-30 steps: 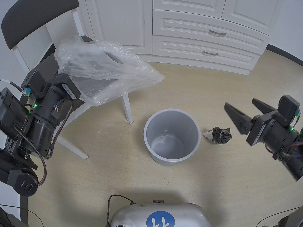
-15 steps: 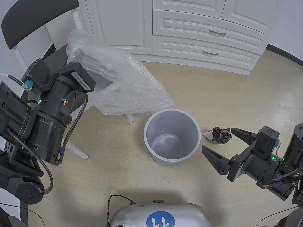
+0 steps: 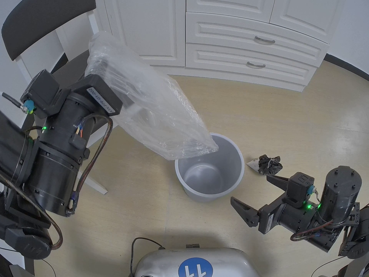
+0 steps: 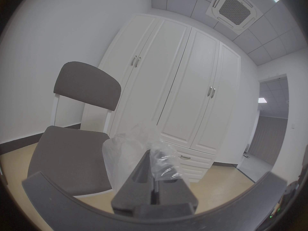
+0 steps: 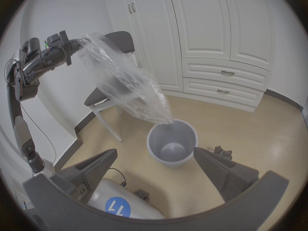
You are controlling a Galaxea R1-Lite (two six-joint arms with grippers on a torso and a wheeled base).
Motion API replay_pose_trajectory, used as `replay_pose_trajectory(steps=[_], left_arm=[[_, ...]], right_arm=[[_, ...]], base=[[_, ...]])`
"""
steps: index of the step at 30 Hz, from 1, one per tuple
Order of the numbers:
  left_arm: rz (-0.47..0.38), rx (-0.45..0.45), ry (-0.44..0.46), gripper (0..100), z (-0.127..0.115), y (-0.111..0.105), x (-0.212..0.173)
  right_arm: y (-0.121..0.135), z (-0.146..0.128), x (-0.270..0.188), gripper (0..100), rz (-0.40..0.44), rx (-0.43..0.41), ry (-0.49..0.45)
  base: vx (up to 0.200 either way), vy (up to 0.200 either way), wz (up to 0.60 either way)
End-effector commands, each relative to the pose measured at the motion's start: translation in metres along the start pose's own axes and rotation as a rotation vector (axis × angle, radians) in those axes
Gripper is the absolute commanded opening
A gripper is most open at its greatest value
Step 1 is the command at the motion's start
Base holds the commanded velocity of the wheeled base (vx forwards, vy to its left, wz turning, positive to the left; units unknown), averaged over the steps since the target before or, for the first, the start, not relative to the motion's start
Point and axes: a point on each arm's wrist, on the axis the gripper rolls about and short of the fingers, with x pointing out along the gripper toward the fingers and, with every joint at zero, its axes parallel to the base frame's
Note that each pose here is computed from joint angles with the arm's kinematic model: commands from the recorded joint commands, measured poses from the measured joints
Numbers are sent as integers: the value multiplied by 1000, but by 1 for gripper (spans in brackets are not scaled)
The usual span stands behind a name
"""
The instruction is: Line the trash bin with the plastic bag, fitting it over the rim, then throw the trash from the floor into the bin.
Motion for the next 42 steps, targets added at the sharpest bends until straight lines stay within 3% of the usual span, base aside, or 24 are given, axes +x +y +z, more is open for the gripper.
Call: replay_pose_trajectory(steps=[1,9,26,33,42], left_arm=[[-12,-9,-1,0,3,-3,-3],[-13,-11,-8,0,6,-2,-4],[-58,-13,8,0,7,-12,-13],[-59,-20,-12,0,15,-10,-15],[-64,-24,-20,0,19,-11,-17]], right_arm=[[8,-15,23,100,-11,19,40],[14,-27,49,100,-33,55,-19],[34,-60,100,100,-29,34,74],[51,-77,134,100,-82,142,66],[61,-74,157,100,-77,297,19]], base=[[0,0,0],[0,0,0],[0,0,0],[0,0,0],[0,0,0]])
